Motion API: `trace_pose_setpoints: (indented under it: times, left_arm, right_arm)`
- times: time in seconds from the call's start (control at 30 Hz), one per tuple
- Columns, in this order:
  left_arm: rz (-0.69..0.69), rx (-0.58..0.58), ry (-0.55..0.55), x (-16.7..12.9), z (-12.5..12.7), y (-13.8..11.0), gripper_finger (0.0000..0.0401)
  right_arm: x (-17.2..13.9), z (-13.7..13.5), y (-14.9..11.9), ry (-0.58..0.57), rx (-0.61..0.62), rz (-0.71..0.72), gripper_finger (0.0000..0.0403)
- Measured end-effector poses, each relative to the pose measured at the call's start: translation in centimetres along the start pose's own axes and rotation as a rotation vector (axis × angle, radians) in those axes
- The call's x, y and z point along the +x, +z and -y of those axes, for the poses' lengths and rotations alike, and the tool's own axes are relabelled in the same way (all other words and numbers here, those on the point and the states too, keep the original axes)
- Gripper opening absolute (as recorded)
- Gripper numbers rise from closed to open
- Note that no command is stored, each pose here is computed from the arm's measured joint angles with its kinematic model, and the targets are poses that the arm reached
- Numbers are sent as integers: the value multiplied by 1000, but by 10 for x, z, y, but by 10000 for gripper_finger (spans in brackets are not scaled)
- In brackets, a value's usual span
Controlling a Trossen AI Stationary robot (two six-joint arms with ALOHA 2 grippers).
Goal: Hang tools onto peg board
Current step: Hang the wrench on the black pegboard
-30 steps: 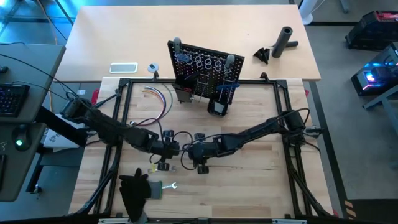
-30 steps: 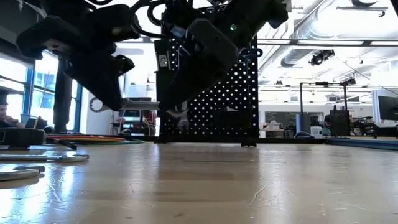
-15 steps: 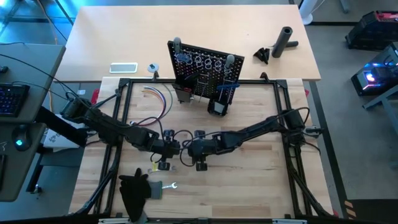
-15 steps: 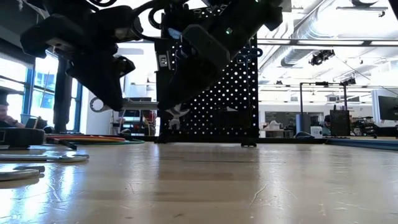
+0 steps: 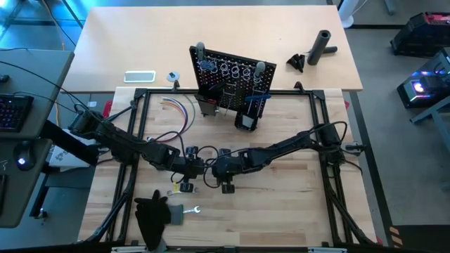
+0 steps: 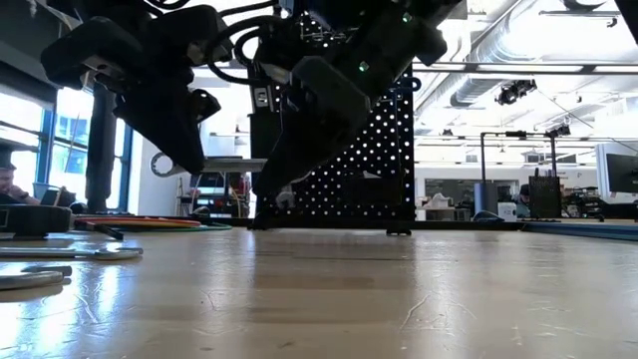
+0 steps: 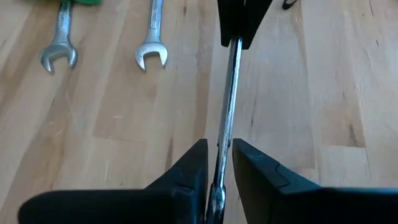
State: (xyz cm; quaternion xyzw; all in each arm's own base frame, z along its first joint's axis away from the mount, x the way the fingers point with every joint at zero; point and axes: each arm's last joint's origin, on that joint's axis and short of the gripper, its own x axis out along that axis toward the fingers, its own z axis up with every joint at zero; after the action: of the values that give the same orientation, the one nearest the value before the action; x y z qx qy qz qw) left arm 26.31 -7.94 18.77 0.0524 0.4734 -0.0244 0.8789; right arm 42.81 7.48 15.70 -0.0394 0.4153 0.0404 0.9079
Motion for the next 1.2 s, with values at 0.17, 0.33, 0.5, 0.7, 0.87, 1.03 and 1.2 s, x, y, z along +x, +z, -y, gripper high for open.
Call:
trace_pose_setpoints:
  times: [0.17, 0.33, 0.5, 0.7, 0.87, 1.03, 1.2]
  left_arm:
    - [-3, -1, -3, 0, 0, 0, 1]
    - [-16, -22, -7, 0, 0, -1, 1]
    - [-23, -19, -25, 0, 1, -2, 0]
    - [-27, -20, -46, 0, 0, -2, 0]
    - [-25, -22, -45, 0, 0, -2, 0]
    - [-20, -25, -39, 0, 0, -1, 0]
    - [-8, -44, -39, 0, 0, 0, 0]
  right_arm:
    - [0, 1, 1, -21, 9, 9, 49]
    - [1, 2, 1, -19, 6, 16, 8]
    - [1, 0, 3, 15, -16, 37, 36]
    - [1, 0, 7, 3, -3, 72, 117]
    - [1, 1, 6, -5, 3, 71, 129]
    - [1, 0, 6, 5, 2, 63, 82]
    - [1, 0, 5, 20, 6, 51, 14]
